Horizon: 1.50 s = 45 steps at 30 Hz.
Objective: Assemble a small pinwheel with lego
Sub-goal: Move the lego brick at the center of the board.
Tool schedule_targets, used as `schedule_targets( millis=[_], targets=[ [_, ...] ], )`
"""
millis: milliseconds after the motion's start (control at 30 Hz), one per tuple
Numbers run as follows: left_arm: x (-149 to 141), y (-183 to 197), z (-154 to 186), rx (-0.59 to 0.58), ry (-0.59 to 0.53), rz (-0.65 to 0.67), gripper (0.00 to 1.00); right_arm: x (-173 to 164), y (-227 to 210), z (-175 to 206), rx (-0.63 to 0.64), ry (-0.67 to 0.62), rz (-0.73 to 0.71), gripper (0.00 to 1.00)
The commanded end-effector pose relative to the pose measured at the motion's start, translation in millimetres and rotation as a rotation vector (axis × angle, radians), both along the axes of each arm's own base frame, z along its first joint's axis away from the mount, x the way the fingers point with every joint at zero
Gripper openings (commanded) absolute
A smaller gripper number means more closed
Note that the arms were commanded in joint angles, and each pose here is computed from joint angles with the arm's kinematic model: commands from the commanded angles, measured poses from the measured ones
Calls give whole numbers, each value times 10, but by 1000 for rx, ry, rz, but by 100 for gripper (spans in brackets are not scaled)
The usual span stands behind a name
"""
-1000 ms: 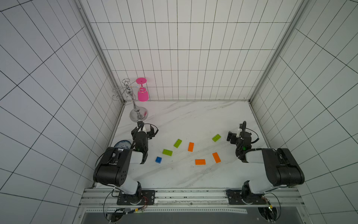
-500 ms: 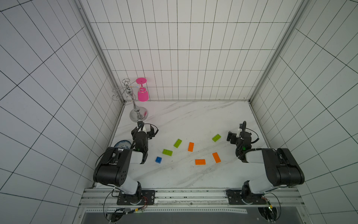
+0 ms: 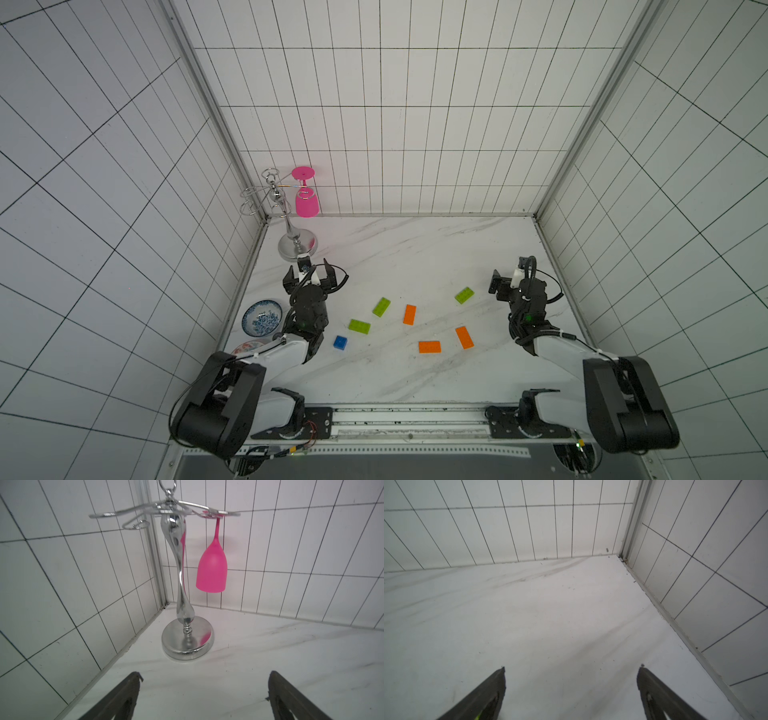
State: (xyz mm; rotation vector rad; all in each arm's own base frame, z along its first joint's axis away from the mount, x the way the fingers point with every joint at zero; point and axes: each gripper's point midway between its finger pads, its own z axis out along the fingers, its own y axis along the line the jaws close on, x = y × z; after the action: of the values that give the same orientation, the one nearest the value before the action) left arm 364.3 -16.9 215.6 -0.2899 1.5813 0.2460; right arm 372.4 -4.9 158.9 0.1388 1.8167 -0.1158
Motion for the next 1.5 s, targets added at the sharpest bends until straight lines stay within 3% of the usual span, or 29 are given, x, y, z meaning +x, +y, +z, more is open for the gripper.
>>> schedule_targets(
  millis=[0, 200, 333, 367, 467, 567, 667, 933, 1033, 1467],
  targets=[
    [-192, 138, 82, -65, 73, 200, 97, 23, 250, 370, 101, -43, 35, 99],
    [-299, -779, 165, -235, 135, -129, 97, -221, 909, 527, 253, -45, 164, 98],
    [-463, -1465, -5, -306, 276, -381, 97, -395, 1111, 289, 425, 155, 140, 99],
    [-509, -1612, -84, -313, 319, -442, 97, -455, 1133, 186, 424, 238, 117, 99],
    [-649, -1869, -306, -351, 431, -569, 97, -505, 1312, 50, 382, 327, 148, 99],
    [-771, -1984, -470, -413, 485, -642, 98, -662, 1675, -162, 382, 496, 250, 99],
    [-791, -1981, -583, -460, 478, -665, 98, -738, 1946, -310, 375, 625, 270, 100],
    [-488, -1339, -761, -689, 504, -636, 98, -685, 2589, -640, 264, 824, 223, 75],
    [-434, -1194, -781, -699, 502, -609, 98, -665, 2778, -730, 253, 862, 216, 70],
    [-404, -1076, -844, -623, 539, -559, 98, -720, 3056, -1070, 152, 964, 197, 65]
  ],
)
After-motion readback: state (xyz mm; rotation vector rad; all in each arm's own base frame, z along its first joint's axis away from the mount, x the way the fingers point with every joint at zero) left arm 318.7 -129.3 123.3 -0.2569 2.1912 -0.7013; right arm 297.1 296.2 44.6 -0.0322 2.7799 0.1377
